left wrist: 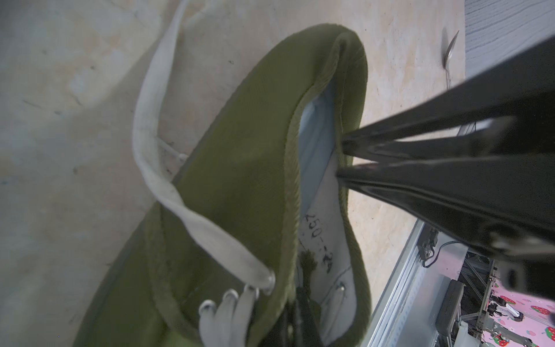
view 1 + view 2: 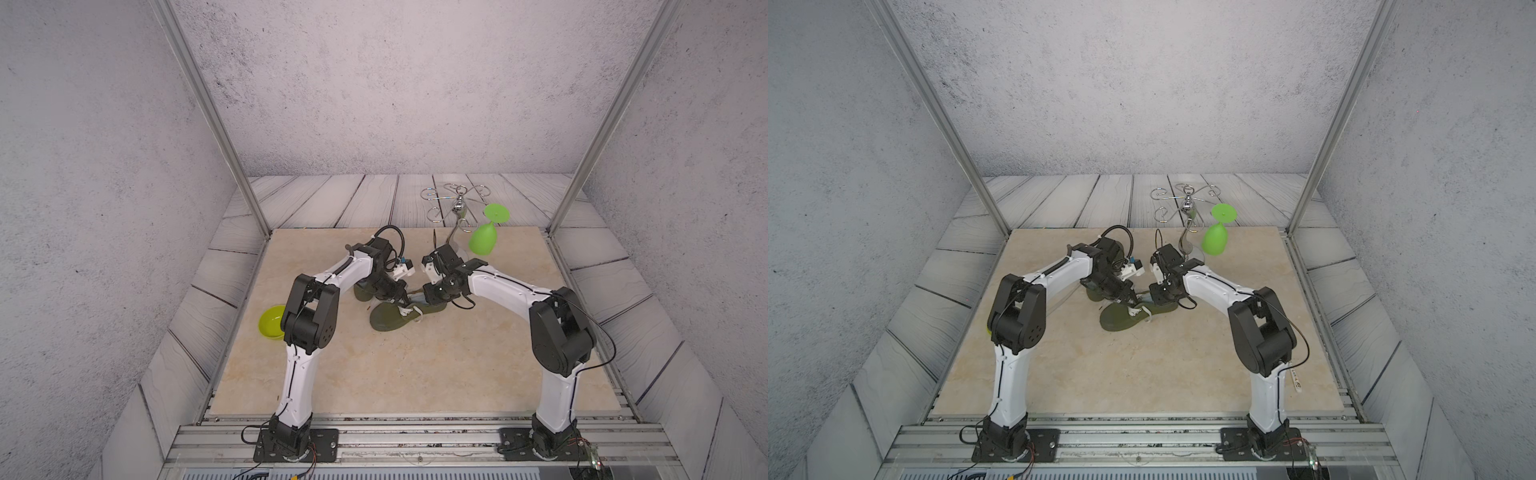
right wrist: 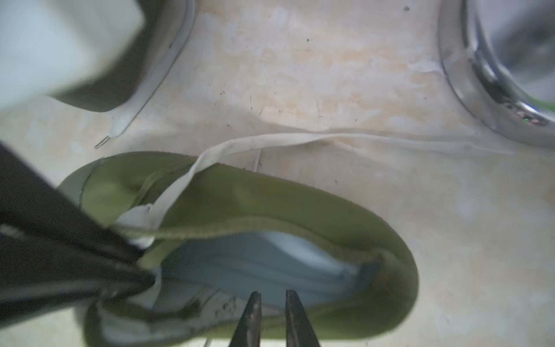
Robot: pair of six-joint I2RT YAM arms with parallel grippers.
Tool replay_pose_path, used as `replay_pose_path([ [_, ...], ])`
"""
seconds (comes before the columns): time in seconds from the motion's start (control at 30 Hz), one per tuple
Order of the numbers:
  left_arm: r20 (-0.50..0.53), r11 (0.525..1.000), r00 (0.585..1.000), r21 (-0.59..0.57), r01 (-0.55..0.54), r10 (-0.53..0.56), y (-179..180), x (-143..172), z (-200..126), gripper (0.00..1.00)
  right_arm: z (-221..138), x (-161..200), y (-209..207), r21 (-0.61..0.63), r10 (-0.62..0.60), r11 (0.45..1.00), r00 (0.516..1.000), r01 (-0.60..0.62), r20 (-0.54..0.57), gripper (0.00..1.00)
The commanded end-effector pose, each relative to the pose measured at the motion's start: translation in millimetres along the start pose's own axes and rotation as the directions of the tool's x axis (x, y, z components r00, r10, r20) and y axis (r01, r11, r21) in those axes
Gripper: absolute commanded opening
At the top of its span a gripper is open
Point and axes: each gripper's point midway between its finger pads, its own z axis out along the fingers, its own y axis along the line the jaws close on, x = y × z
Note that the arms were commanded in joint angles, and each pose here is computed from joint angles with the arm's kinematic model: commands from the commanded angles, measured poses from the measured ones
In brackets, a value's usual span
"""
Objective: Insert the insole into the shoe
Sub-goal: Pick up the shoe at the center of the board.
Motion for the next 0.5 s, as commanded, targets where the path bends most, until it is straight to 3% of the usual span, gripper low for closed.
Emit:
replay_pose_path([
  [0.0,0.019,0.999,0.999,-0.022,-0.037,0.037,-7.5,-2.5,-17.8,0.00,37.4,20.5,-9.0,0.022,0.007,1.000,0.996,-0.005,-0.084,0.18],
  [0.17,0.024,0.998,0.999,-0.045,-0.033,0.034,-4.3,-5.1,-19.1,0.00,42.3,39.9,-19.4,0.066,0.017,0.998,0.993,-0.010,-0.118,0.18],
  [0.33,0.022,0.995,0.998,-0.088,-0.051,0.053,-4.3,-9.1,-28.7,0.00,-17.5,32.1,-16.0,0.087,0.018,0.996,1.000,-0.016,-0.023,0.21],
  [0.47,0.030,0.990,0.995,-0.109,-0.092,0.096,-11.8,-14.9,-37.3,0.00,-39.2,55.7,-12.7,0.071,0.042,0.997,0.998,-0.039,-0.038,0.26],
])
